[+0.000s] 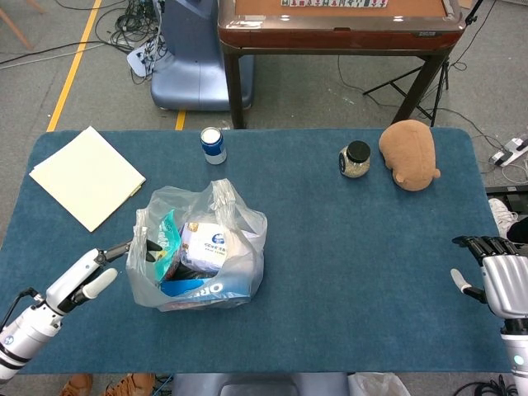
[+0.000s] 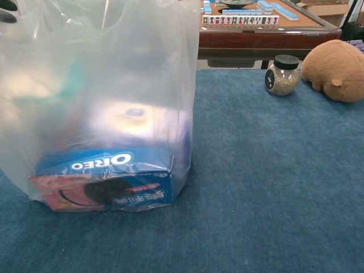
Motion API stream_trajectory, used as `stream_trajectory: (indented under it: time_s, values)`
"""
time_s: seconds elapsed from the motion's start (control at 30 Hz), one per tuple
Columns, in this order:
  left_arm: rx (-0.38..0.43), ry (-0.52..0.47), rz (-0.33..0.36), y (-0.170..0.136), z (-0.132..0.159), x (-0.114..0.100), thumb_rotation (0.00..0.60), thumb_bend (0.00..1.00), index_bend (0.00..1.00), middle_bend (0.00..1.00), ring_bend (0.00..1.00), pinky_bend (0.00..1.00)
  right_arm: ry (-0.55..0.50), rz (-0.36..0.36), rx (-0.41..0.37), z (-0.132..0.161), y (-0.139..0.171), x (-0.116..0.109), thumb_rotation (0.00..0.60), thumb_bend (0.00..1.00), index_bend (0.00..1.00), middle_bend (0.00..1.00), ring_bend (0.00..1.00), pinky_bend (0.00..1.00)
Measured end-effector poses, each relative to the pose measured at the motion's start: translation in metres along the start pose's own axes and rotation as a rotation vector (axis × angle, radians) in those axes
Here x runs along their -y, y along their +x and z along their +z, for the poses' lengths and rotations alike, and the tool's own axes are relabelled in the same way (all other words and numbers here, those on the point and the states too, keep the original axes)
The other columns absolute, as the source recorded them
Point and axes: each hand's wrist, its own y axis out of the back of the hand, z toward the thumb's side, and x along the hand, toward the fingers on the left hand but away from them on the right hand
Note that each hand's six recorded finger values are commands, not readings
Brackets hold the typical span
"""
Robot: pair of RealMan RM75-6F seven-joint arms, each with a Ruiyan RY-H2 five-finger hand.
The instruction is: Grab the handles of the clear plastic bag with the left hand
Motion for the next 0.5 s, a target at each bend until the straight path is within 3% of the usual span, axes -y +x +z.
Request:
stream_trajectory:
  time_s: [0.5]
  values:
    - [-0.003, -0.186, -0.096, 0.014, 0.011, 0.006, 0.074, 0.23, 0.35, 0.24, 0.21, 0.1, 0.0, 0.004, 0.007, -0.002, 0.0, 0.002, 0.6, 0.27, 0.34, 0.38, 0.3, 0.29]
